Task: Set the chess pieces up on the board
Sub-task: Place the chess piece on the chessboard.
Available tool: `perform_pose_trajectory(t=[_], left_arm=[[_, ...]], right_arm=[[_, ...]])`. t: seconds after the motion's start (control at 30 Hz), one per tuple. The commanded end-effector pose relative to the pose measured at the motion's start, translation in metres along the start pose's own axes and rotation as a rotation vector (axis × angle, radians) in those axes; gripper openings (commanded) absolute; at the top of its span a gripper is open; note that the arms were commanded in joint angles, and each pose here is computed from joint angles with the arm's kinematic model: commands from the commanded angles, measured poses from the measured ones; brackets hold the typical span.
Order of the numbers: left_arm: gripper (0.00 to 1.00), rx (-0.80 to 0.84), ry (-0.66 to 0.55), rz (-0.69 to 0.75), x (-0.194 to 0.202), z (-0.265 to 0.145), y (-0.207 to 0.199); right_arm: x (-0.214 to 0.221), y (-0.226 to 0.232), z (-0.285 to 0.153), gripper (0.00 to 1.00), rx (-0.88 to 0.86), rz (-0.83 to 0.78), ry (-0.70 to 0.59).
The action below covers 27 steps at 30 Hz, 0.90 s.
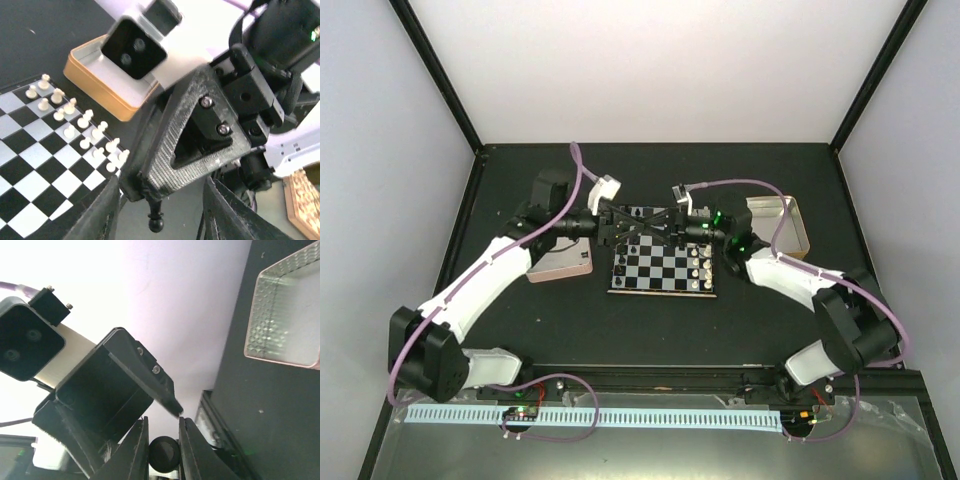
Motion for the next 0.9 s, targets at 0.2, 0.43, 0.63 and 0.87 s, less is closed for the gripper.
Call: perform_pose_trajectory(t=[0.2, 0.43, 0.63, 0.87], left_arm=[[0.62, -0.040, -0.387, -0.100, -0.017, -0.016, -0.008], [0.62, -0.072, -0.442, -0.118, -0.016, -0.011, -0.009], [0.61, -0.044, -0.478, -0.095, -0.025, -0.009, -0.012], [0.41, -0.035, -0.474, -0.094, -0.030, -0.004, -0.011]], right_arm=[[-0.023, 0.017, -0.002, 0.07, -0.202, 0.240, -0.163], [-0.028, 0.014, -0.001, 0.07, -0.235, 0.339, -0.180], [-0.025, 0.015, -0.001, 0.07, -0.263, 0.384, -0.154], [-0.023, 0.015, -0.001, 0.07, -0.285, 0.404, -0.136]])
Point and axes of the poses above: each gripper's point midway between its finger pads, its own z axis out along the fingers, its own y axis along the line the jaws close on, x = y × z, the point moved 4 cm from there along -z, back along the fingers, and after that the axes turned 3 degrees about z, right-handed, at the moved point
